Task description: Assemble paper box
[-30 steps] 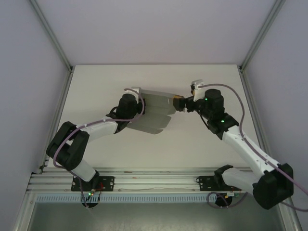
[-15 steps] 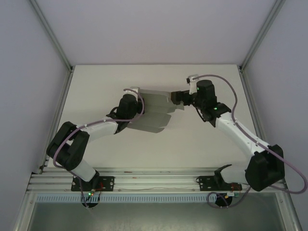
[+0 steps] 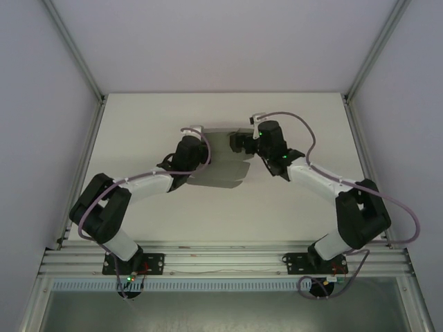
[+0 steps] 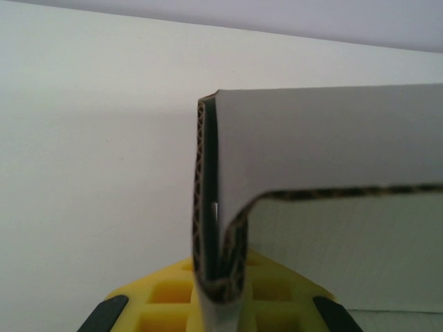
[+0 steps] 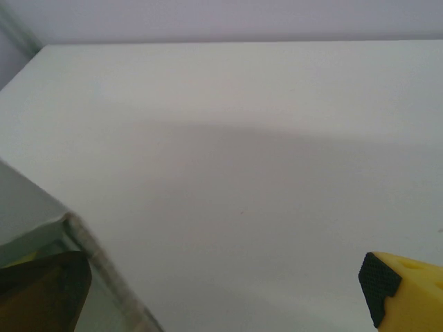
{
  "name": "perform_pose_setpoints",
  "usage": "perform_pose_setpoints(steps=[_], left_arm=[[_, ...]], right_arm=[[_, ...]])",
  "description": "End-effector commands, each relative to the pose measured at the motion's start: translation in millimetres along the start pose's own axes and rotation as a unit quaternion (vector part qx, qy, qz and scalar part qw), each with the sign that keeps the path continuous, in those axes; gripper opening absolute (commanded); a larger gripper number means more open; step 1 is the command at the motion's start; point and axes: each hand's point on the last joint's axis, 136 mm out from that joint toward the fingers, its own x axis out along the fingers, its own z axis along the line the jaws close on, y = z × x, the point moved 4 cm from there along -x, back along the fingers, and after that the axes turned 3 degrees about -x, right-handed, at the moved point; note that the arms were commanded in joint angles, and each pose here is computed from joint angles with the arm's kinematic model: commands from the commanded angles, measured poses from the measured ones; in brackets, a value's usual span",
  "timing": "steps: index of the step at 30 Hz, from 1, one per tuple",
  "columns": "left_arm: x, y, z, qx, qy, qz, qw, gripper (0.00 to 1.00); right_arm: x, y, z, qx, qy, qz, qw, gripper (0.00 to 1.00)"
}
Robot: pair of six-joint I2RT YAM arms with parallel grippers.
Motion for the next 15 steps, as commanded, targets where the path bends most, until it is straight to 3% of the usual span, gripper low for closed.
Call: perform_pose_setpoints(steps=[1, 6, 15], left_arm=[[-1.4, -8.8, -15.0, 0.005, -0.006, -0.02, 1.0, 0.0], [-4.7, -12.3, -12.1, -0.007, -0.02, -0.03, 0.999, 0.0], [-11.6, -20.1, 3.9, -0.016, -0.075, -0.052, 0.996, 0.0]], right_arm=[[2.0, -32.0, -1.0, 0.082, 0.071, -0.094, 0.99, 1.0], [-4.5, -23.7, -2.9, 0.083, 0.116, -0.084, 0.986, 1.0], [-74.6, 18.8, -28.9, 0.035, 0.149, 0.002, 0.988, 1.0]])
